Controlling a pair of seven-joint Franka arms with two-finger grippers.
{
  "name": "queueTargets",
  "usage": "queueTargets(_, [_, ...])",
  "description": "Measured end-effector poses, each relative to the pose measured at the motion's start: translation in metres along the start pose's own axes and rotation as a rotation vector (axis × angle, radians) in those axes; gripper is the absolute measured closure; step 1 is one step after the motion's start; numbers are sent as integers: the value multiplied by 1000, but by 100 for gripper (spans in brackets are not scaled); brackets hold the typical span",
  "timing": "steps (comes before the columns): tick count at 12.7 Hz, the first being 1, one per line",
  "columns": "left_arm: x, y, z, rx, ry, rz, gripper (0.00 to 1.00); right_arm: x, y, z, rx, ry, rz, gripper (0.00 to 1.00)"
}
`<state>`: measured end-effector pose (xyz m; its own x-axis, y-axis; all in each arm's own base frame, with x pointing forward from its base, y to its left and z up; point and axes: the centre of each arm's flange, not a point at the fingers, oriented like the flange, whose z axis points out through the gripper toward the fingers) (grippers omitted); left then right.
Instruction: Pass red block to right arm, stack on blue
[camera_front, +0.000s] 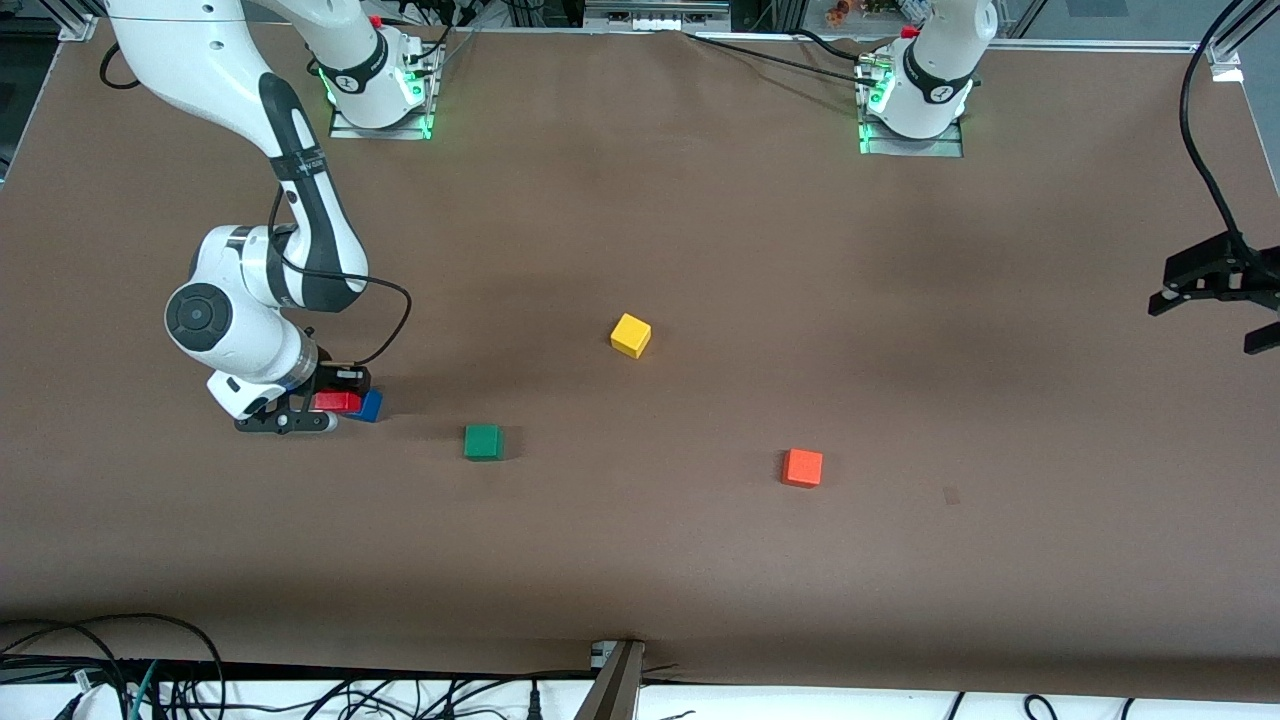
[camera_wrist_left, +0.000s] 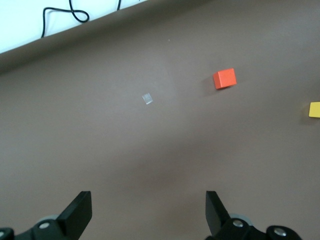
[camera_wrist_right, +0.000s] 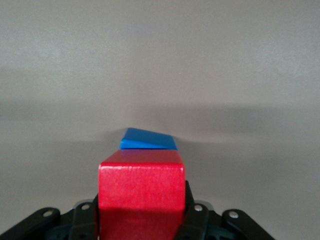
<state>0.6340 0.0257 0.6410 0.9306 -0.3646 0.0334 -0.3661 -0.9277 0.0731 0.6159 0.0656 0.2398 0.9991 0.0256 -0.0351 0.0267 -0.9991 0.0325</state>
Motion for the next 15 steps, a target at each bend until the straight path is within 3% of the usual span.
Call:
queueTargets(5, [1,49,-13,-13,-19,-46,0,0,1,-1,3,28,-8,44])
queueTargets(10, [-18,121,2,65,-114,-197,0,-2,2,2,2,25,-15,44])
queueTargets(15, [-40,98,18,108,-85,-267,0,-5,3,6,20,20,3,44])
